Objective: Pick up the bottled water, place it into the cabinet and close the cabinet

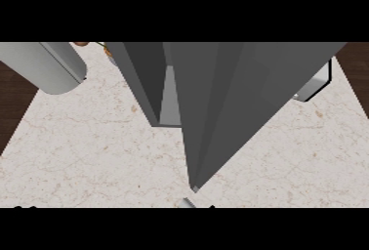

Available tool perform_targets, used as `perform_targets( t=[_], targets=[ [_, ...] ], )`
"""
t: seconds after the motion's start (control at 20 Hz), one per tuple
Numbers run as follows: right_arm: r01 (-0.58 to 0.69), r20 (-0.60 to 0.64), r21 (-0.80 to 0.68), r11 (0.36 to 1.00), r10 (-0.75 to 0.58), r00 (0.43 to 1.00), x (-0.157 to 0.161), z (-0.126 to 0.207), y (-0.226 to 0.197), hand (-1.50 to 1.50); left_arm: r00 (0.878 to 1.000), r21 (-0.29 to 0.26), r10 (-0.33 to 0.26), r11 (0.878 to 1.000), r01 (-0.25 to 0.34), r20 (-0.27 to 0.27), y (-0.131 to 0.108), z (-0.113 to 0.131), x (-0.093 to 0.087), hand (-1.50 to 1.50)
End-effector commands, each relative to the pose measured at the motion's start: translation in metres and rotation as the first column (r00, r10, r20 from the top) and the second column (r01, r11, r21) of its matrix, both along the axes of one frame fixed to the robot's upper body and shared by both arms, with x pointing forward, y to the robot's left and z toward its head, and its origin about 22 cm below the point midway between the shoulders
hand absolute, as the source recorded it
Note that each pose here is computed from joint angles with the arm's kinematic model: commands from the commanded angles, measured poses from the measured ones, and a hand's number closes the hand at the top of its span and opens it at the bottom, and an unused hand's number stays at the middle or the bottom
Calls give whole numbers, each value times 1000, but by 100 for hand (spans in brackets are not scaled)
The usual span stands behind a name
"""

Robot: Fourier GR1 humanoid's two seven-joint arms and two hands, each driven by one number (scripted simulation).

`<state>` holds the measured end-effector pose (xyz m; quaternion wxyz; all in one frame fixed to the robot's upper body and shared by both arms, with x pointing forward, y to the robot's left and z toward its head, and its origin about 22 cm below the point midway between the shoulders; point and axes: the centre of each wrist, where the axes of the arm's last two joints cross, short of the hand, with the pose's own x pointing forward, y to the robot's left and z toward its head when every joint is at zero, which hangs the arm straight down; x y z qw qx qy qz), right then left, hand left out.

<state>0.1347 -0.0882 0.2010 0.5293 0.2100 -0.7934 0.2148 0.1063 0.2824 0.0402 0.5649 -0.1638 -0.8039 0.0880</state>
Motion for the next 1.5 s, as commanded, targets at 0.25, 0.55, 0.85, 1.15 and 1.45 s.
perform_targets(
  t=[0.25, 0.55, 0.85, 1.15, 1.45],
  targets=[
    [75, -65, 33, 997, -73, 995, 75, 24, 44, 150, 999, -9, 30, 1000, -30, 23, 28, 15, -23, 150],
    [57, -77, 26, 998, -55, 995, 130, 47, 38, 150, 1000, 16, 22, 1000, -22, 2, 62, 9, -25, 150],
    [76, -88, -38, 996, -80, 993, 190, 24, 42, 150, 999, 8, 26, 1000, -26, 23, 66, 1, -23, 150],
    [114, -128, -70, 991, -122, 984, 228, 8, 34, 150, 999, 1, 32, 999, -32, 14, 72, 13, -34, 150],
    [175, -149, -90, 980, -187, 971, 242, -1, 35, 150, 1000, 19, 10, 1000, -10, 22, 72, 13, -28, 150]
  ],
)
